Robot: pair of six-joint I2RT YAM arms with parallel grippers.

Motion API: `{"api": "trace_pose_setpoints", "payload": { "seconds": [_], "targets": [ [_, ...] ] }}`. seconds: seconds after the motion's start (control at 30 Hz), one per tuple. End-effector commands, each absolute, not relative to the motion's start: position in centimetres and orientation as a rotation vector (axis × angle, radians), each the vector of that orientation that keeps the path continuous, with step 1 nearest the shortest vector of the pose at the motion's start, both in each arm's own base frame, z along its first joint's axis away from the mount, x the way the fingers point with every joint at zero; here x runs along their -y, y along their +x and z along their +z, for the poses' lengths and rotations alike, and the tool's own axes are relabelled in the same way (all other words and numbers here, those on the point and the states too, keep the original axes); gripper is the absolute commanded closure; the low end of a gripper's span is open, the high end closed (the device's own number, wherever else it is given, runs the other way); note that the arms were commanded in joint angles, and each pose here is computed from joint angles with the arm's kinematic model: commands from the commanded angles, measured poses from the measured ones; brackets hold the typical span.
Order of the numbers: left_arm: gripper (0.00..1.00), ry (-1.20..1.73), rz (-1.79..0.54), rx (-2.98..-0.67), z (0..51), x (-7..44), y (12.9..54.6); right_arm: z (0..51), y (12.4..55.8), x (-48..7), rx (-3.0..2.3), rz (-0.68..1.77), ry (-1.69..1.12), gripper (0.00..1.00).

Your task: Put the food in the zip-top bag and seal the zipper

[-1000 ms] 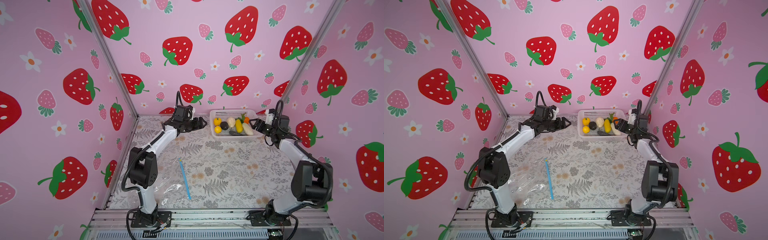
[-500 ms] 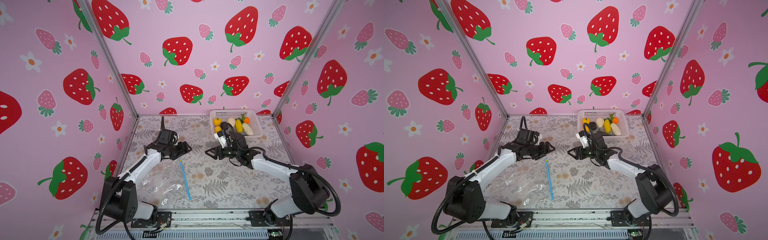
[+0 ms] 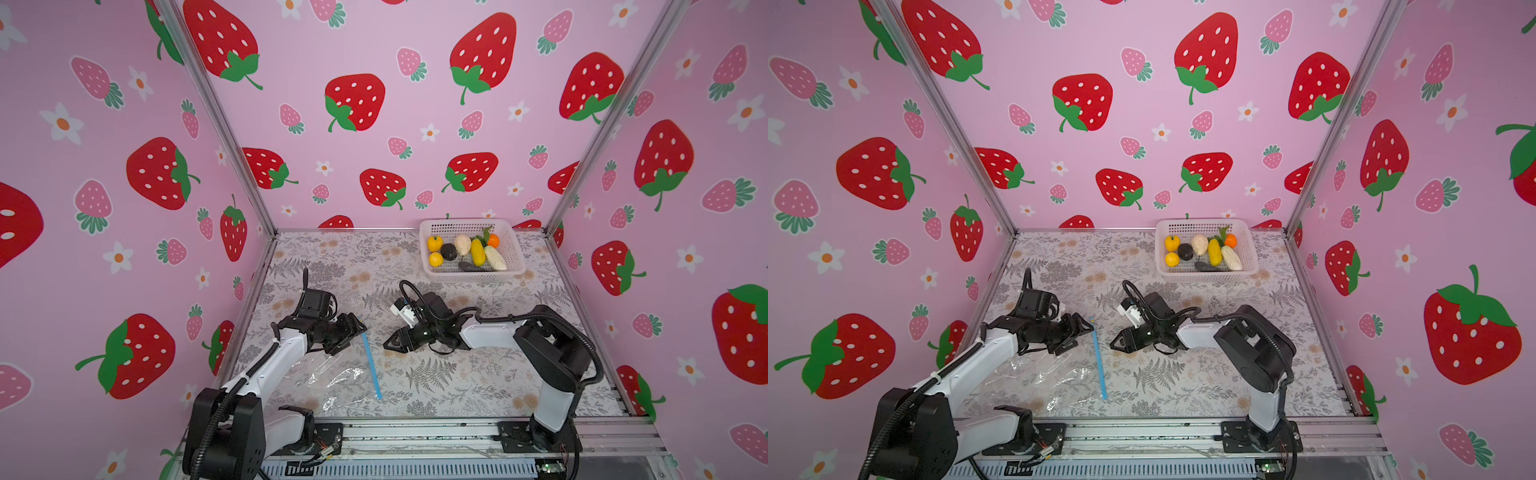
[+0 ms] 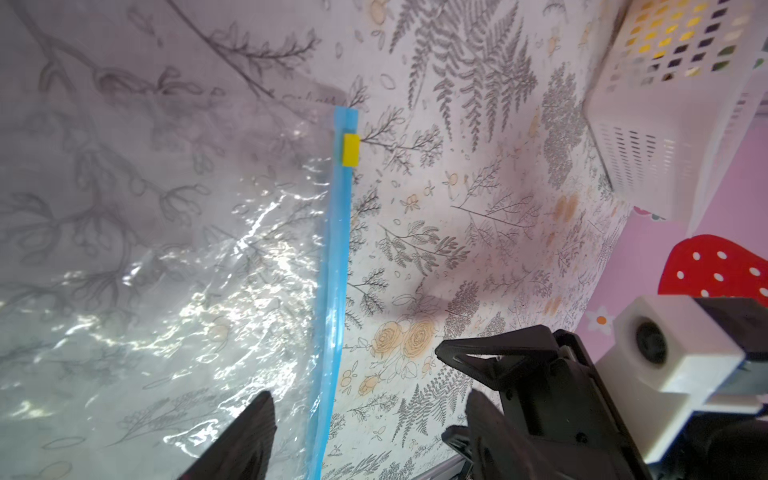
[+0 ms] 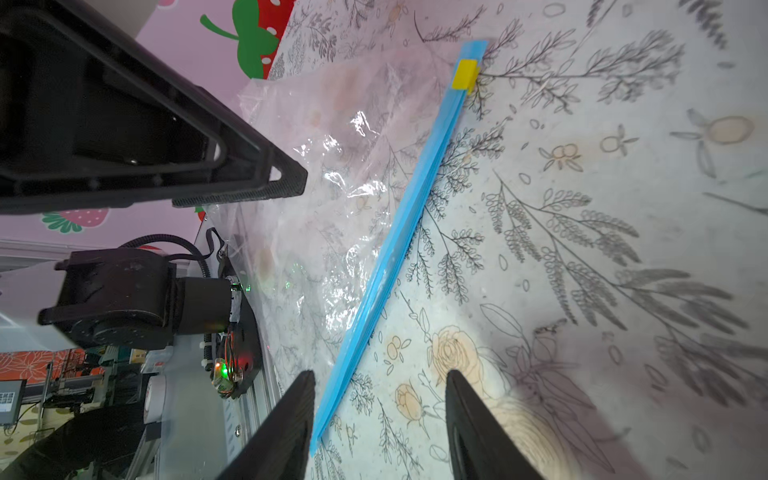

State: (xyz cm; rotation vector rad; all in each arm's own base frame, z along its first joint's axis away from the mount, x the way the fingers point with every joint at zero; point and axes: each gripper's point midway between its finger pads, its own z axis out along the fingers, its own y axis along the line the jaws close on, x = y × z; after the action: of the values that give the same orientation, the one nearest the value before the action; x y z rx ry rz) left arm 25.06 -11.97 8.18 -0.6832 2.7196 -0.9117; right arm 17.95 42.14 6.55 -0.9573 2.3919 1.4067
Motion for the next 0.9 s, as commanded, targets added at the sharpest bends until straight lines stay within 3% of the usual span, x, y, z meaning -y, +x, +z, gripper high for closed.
{"api": "trace_pose_setpoints", "payload": {
  "seconds": [0.0, 0.27, 0.87],
  "targets": [
    [0.26, -0.754, -0.972, -2.694, 7.7, 12.1, 24.7, 7.0, 17.6, -43.7, -2.342, 1.458, -1.008, 0.52],
    [0.27, -0.818, -0.975, -2.701, 6.1, 11.6, 23.7, 5.9, 15.7, -45.5, -2.349, 1.591, -1.052, 0.59],
    [0.27, -0.937, -0.972, -2.680, 3.7, 10.6, 22.7, 4.4, 14.6, -46.7, -2.391, 1.656, -1.072, 0.64]
  ]
}}
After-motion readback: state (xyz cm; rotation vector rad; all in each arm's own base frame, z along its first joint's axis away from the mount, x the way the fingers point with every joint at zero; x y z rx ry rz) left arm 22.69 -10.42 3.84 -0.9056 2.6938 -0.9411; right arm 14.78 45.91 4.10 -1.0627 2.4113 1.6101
